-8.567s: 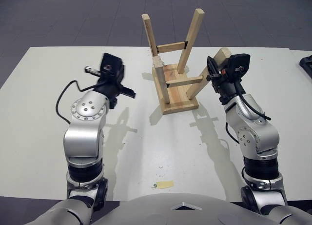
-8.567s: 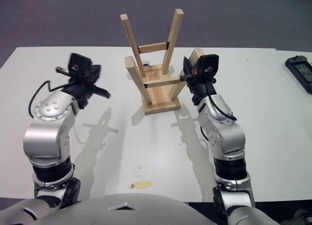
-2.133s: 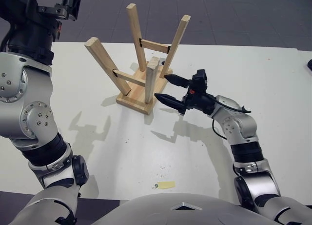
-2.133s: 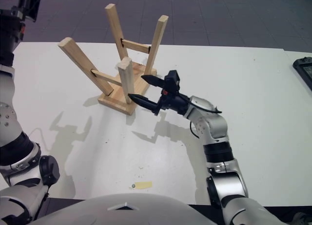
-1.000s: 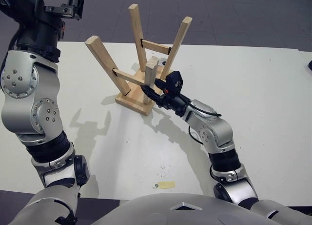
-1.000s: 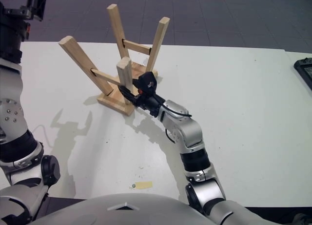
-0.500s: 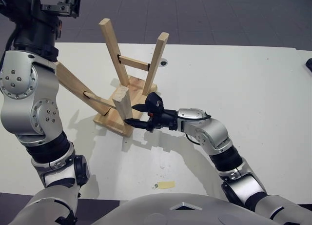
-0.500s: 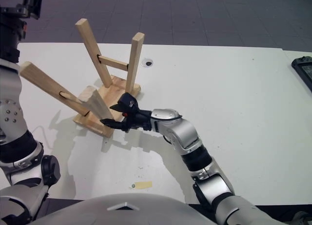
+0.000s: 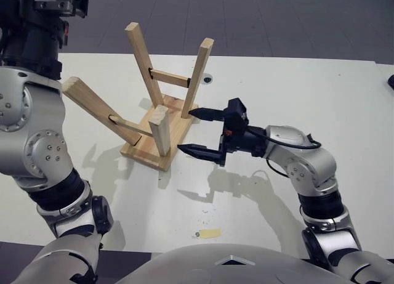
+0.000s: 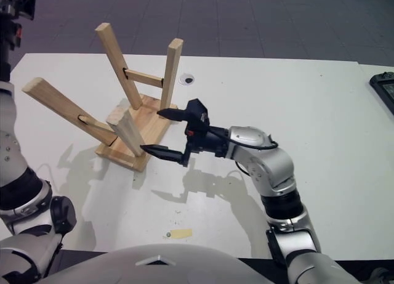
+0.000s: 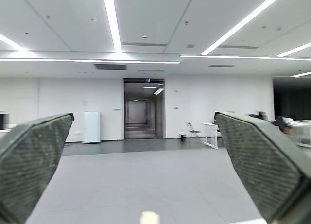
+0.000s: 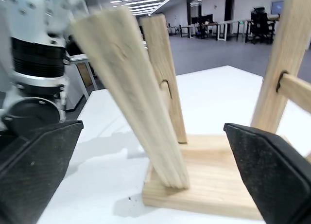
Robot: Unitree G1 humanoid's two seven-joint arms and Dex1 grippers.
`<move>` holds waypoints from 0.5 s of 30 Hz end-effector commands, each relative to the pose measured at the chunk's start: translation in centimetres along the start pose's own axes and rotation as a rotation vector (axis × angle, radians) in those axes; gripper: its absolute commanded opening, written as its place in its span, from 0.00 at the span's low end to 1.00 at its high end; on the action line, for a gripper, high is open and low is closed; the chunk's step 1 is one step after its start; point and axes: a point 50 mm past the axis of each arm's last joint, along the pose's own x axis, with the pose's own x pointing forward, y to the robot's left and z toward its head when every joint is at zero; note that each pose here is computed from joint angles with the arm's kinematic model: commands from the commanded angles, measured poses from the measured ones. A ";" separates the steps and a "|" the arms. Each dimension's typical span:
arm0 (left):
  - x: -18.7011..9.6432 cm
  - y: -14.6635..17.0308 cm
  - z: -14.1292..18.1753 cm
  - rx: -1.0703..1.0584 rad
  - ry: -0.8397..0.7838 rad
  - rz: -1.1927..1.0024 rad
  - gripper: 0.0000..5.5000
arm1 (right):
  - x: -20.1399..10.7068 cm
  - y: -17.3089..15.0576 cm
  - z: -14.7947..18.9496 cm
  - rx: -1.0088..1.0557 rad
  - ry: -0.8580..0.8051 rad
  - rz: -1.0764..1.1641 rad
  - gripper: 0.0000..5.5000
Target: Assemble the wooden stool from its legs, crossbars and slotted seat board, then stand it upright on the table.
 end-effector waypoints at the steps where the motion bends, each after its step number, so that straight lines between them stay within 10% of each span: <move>1: -3.6 0.2 -0.7 0.039 0.194 -0.134 0.98 | -2.4 -0.8 5.1 -0.068 -0.237 -0.085 0.98; 7: -8.3 -0.2 -5.0 0.123 0.600 -0.307 0.98 | -5.3 -3.1 8.3 -0.044 -0.478 -0.340 0.98; 15: -8.6 0.7 -6.3 0.230 0.687 -0.323 0.98 | -5.0 -3.1 7.5 0.003 -0.489 -0.403 0.98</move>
